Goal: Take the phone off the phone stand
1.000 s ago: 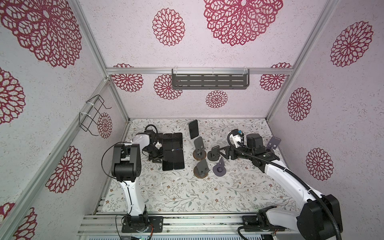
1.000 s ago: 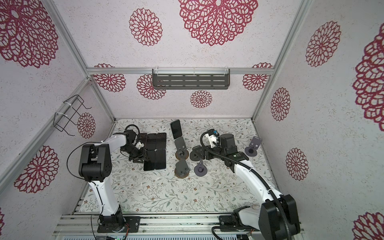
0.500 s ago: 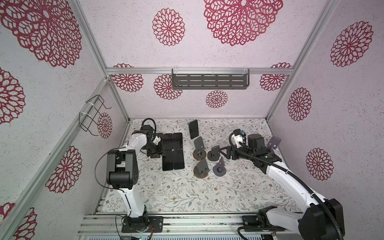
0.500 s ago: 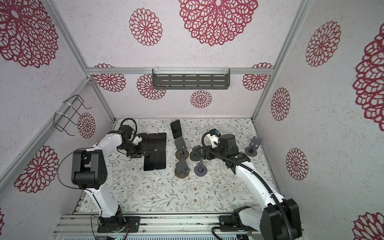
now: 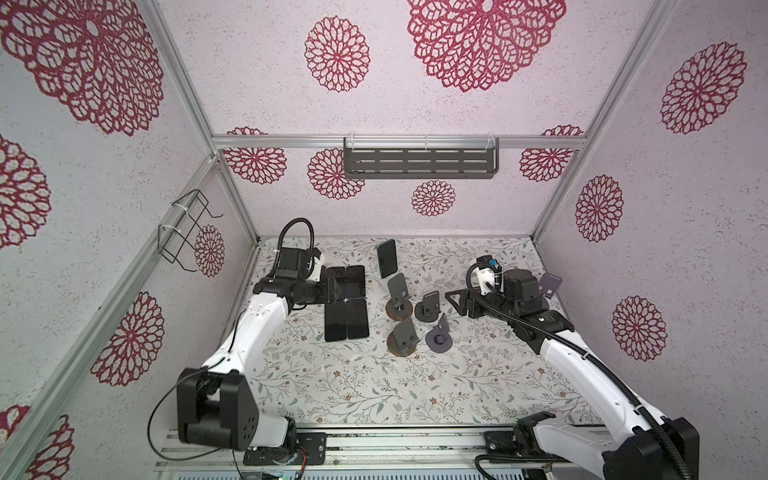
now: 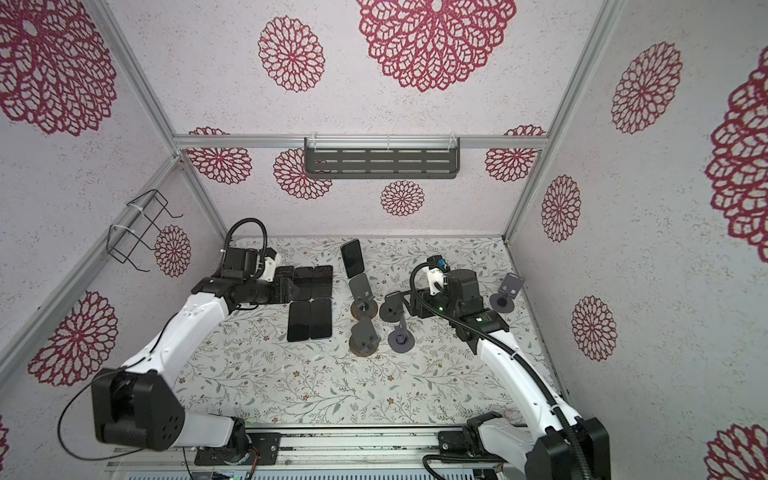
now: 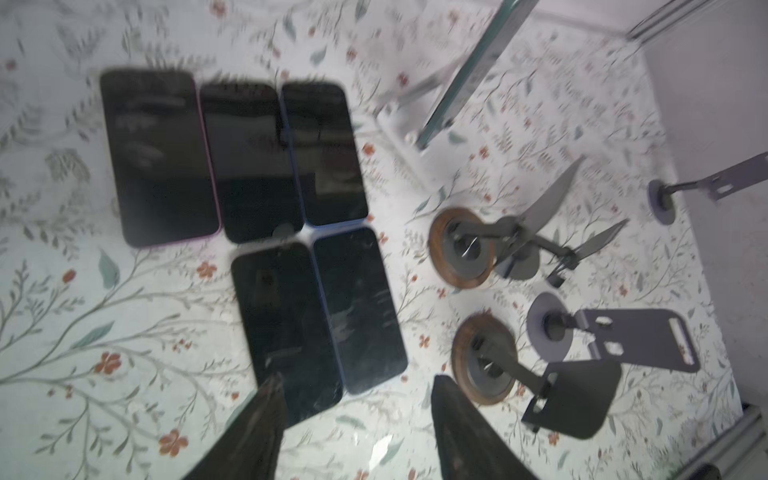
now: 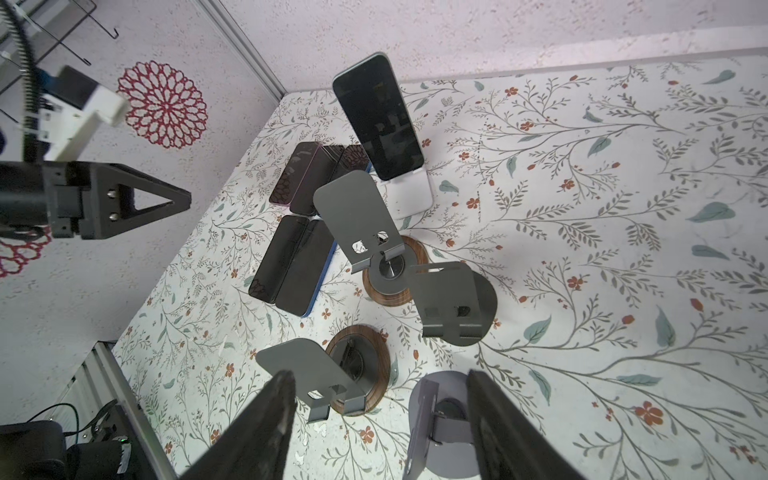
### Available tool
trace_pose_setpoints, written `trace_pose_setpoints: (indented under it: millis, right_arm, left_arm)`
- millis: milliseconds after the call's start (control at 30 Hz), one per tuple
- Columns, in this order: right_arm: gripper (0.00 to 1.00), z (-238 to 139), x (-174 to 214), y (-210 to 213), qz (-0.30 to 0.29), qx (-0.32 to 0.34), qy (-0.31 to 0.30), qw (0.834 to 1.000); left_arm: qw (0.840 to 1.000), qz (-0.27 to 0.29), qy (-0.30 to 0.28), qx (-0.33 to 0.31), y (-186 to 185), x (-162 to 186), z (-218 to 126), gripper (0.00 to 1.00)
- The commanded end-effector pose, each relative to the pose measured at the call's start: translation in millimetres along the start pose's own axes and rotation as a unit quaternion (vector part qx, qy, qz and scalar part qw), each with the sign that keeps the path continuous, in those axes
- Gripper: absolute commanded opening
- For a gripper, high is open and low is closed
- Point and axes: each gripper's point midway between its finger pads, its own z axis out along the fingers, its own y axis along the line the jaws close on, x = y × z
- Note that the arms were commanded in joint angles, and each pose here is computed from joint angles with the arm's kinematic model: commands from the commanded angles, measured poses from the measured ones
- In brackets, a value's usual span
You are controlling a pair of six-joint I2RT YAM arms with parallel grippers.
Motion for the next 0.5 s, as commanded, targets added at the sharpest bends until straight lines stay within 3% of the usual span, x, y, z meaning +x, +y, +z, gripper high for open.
trace_pose_setpoints:
  millis: [0, 133, 467]
  right_arm:
    - [0.68, -9.8, -11.5, 3.5, 0.004, 0.001, -0.023, 1.0]
    - [0.68, -20.1, -14.5, 11.0, 0.014, -0.01, -0.039, 0.999]
    - [0.68, -38.3, -5.4, 18.9, 0.026, -0.024, -0.057, 0.998]
  left_arm:
    - [0.99, 0.046, -0.131, 0.026, -35.5, -45.8, -3.5, 0.59]
    - [0.978, 0.092, -0.179, 0.056, -75.7, -61.7, 1.3, 0.61]
    - [0.966, 0.11, -0.191, 0.138, -115.3, -101.2, 37.1, 0.57]
